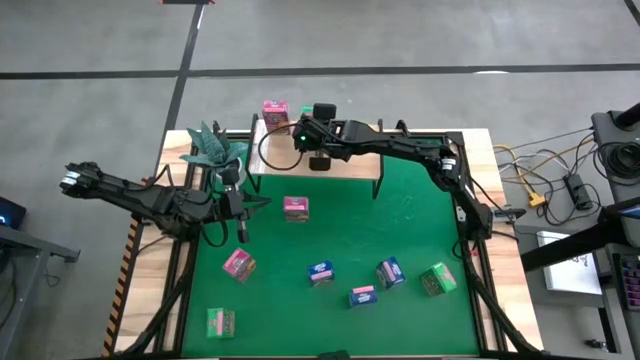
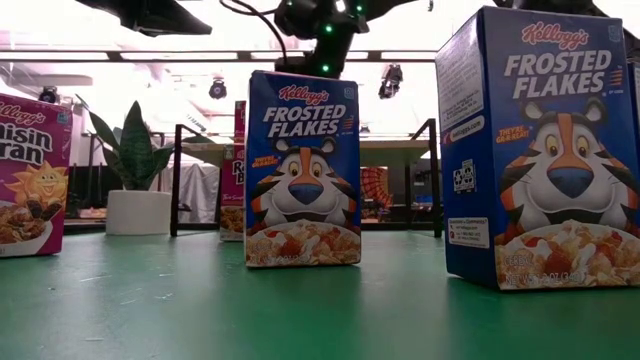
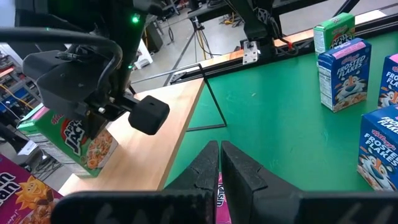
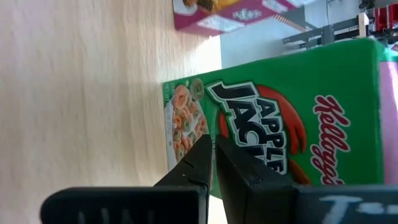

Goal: Stack cereal on shelf
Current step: Put the top green cereal box on the shelf

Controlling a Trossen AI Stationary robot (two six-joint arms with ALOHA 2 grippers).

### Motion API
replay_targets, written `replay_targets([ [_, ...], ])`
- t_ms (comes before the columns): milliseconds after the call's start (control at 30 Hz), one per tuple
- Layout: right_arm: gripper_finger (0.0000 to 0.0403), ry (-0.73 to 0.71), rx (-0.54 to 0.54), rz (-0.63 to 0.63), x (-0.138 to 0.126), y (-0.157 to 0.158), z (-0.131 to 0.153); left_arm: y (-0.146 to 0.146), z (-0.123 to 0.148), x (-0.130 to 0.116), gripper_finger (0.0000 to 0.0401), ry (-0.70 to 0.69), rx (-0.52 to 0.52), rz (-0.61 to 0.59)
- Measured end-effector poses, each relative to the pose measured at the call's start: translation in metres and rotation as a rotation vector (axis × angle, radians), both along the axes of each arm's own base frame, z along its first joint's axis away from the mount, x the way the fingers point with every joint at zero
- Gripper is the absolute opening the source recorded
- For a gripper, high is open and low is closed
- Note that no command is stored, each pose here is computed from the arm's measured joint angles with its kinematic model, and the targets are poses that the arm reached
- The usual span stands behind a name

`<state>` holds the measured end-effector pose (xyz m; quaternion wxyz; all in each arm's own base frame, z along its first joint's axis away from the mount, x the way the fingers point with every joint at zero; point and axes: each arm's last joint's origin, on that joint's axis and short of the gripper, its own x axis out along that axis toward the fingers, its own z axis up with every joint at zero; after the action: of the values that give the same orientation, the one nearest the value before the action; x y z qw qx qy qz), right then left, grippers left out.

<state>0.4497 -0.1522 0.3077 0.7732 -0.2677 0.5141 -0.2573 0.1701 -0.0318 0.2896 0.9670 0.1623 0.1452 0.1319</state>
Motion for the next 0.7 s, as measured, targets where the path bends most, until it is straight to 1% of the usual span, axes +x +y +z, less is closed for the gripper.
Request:
replay_targets([
  [367,0.0013,-0.003,0.011,-0.006,-0.0011,-0.0020,-0.0003,0.0000,0.0000,0.0000,0.0000,0.000,0.000,0.000],
  [500,0.0013,-0.042,0.034,0.014,0.0020,0.0007,0.0007,0.0001,0.0000,0.0000,0.0000,0.000,0.000,0.000],
  [700,0.0013,-0.095,0.022,0.007,0.0044,-0.0040,0.0038,0.0001,0.0000,0.0000,0.0000,0.000,0.000,0.000],
])
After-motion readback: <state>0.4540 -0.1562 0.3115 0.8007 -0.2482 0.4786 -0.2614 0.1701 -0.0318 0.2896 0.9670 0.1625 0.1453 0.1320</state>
